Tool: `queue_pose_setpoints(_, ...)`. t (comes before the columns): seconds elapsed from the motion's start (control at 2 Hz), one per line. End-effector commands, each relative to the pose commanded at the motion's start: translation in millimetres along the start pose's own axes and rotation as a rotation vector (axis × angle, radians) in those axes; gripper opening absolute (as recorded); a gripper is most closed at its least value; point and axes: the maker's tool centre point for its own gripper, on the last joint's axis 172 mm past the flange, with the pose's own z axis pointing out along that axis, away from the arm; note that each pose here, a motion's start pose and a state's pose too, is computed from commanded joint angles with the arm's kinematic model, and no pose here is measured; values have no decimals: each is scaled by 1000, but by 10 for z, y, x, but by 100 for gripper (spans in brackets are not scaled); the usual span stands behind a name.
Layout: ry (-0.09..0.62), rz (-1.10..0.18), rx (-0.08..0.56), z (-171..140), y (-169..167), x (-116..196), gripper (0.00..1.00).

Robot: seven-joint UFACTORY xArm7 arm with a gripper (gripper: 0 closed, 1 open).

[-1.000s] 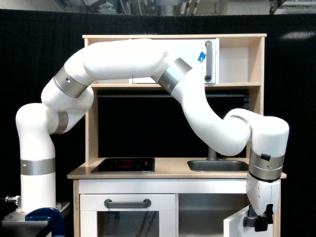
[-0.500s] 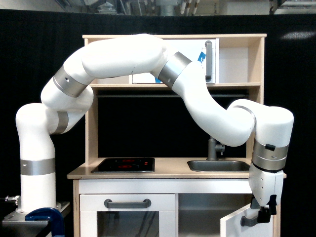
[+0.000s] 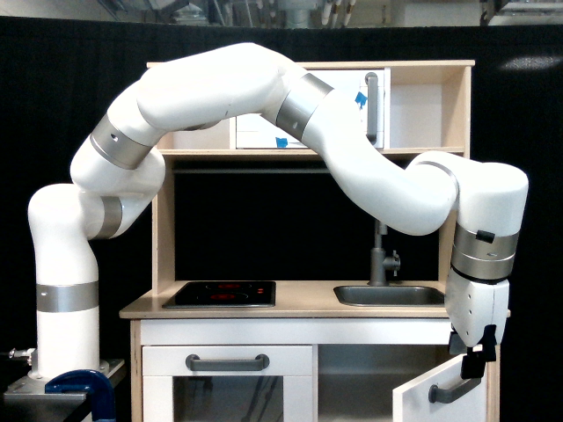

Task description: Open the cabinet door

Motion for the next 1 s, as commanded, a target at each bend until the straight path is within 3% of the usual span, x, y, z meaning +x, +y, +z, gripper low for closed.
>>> queue_pose_setpoints(0.5,0,0,0,-1064,-104,-422,100)
queue_pose_setpoints(1.0,0,0,0,-1055,-102,-442,100)
